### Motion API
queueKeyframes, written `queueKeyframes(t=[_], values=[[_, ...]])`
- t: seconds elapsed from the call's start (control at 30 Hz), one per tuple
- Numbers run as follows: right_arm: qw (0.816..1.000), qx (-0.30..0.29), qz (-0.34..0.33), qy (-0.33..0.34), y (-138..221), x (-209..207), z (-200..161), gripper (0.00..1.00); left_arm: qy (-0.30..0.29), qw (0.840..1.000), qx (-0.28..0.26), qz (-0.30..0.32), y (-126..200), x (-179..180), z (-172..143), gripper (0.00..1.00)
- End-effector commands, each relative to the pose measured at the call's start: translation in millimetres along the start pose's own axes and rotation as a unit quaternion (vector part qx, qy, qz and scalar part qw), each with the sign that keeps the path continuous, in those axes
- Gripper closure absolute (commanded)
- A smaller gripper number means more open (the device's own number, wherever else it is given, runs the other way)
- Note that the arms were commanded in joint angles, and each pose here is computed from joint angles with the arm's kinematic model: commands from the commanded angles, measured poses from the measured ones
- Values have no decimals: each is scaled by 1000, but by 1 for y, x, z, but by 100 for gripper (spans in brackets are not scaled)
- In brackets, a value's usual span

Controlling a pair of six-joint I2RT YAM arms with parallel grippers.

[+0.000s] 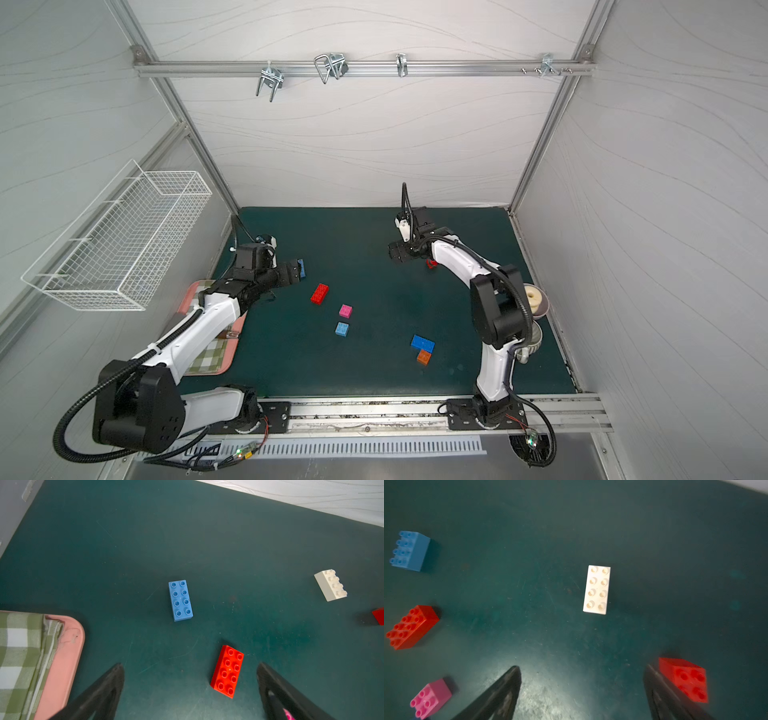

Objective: Assemble a carrot with lego
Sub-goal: Move the lego brick at the center of the board.

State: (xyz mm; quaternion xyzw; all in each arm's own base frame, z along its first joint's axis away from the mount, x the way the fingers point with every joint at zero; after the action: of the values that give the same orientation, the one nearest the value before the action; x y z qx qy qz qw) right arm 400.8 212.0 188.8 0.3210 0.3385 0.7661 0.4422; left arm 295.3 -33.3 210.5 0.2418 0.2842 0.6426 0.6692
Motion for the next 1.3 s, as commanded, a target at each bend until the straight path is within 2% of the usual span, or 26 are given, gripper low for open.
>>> queueKeyframes(t=[0.0,0.2,0.47,0.8,1.03,1.27], values=[[999,28,-20,-13,-14,-1,5,12,2,1000,-7,-21,9,-5,7,1],[997,59,-40,-18,-52,-7,11,19,3,1000,-1,-27,5,-5,2,1],[996,81,-35,-15,-86,-9,15,26,3,1000,3,-29,2,-5,-1,1],[994,107,-28,-15,-106,-10,13,51,6,1000,7,-26,-1,-5,-2,1],[992,121,-22,-4,-99,-5,4,75,15,999,12,-34,-4,-6,-6,1],[990,138,-10,36,-57,26,-33,81,17,999,11,-44,1,-9,-6,1]])
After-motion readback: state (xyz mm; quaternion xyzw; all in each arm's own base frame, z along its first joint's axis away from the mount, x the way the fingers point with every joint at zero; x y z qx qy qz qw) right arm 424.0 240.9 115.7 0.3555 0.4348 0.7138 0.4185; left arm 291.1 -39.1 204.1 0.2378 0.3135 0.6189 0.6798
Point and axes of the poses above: each gripper's point midway between its finger pads, its own y axis back along the fingers, its own x axis along the line the jaws close on, z = x × y, the point moved 9 cm from there along y, back along the fingers, and after that the axes turned 8 degrees about -y, right-handed, at the moved point
